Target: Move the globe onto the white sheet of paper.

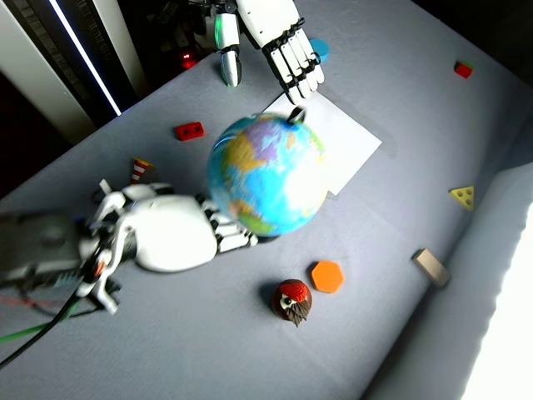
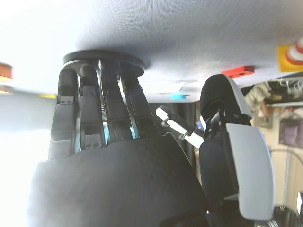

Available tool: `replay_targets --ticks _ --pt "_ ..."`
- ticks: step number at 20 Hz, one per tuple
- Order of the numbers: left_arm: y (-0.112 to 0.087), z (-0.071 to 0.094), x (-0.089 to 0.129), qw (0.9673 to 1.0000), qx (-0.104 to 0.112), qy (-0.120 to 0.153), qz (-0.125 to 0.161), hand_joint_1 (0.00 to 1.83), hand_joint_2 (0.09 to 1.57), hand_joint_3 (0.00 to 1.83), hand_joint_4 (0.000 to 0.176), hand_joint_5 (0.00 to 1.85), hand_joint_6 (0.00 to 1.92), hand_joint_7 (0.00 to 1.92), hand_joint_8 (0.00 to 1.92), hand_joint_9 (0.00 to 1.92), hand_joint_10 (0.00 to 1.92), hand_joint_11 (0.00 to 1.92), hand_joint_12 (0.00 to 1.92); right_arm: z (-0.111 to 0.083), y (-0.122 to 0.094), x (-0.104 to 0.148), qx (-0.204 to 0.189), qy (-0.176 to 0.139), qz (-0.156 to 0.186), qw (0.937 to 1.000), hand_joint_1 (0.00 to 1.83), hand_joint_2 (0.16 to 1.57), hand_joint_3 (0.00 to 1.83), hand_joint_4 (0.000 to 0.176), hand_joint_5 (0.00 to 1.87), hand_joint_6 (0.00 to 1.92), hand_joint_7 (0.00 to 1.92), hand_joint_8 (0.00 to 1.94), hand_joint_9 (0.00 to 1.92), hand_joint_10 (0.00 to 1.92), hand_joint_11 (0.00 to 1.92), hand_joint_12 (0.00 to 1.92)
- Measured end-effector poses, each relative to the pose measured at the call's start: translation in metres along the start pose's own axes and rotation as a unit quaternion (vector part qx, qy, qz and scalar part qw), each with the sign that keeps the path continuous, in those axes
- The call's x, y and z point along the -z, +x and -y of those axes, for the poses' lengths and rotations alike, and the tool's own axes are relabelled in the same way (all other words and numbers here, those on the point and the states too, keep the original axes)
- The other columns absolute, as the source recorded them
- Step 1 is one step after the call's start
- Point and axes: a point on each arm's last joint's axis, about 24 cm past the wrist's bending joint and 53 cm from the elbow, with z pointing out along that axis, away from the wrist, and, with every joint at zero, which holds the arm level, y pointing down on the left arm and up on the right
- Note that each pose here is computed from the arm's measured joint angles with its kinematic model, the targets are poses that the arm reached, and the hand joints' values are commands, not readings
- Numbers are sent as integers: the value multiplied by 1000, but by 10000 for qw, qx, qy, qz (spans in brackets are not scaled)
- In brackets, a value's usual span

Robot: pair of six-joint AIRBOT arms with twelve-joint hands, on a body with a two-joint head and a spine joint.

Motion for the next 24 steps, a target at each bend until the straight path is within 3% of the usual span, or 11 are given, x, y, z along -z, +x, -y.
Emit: replay_targets --ticks 3,8,17,24 --pt "0 0 0 10000 1 -2 1 0 1169 2 0 59 10 49 8 24 6 0 0 -21 -6 -26 17 -20 89 10000 0 1186 0 0 170 6 183 2 180 11 0 337" --pt "1 -2 -3 10000 47 0 -41 0 1168 1 0 38 0 46 3 20 3 0 0 -36 -23 -56 -98 80 286 9995 0 1194 2 0 178 4 224 6 195 10 0 483" --pt "5 -11 -9 9998 136 -17 -150 0 1162 0 0 12 0 6 0 0 0 0 0 -66 -43 -95 -20 145 522 9985 0 1194 0 0 153 1 150 0 172 2 0 329" --pt "6 -12 -8 9997 166 1 -171 0 1166 1 0 31 7 16 4 10 4 0 0 -86 -54 -115 -26 140 643 9978 0 1191 0 0 151 3 158 3 180 5 0 322"
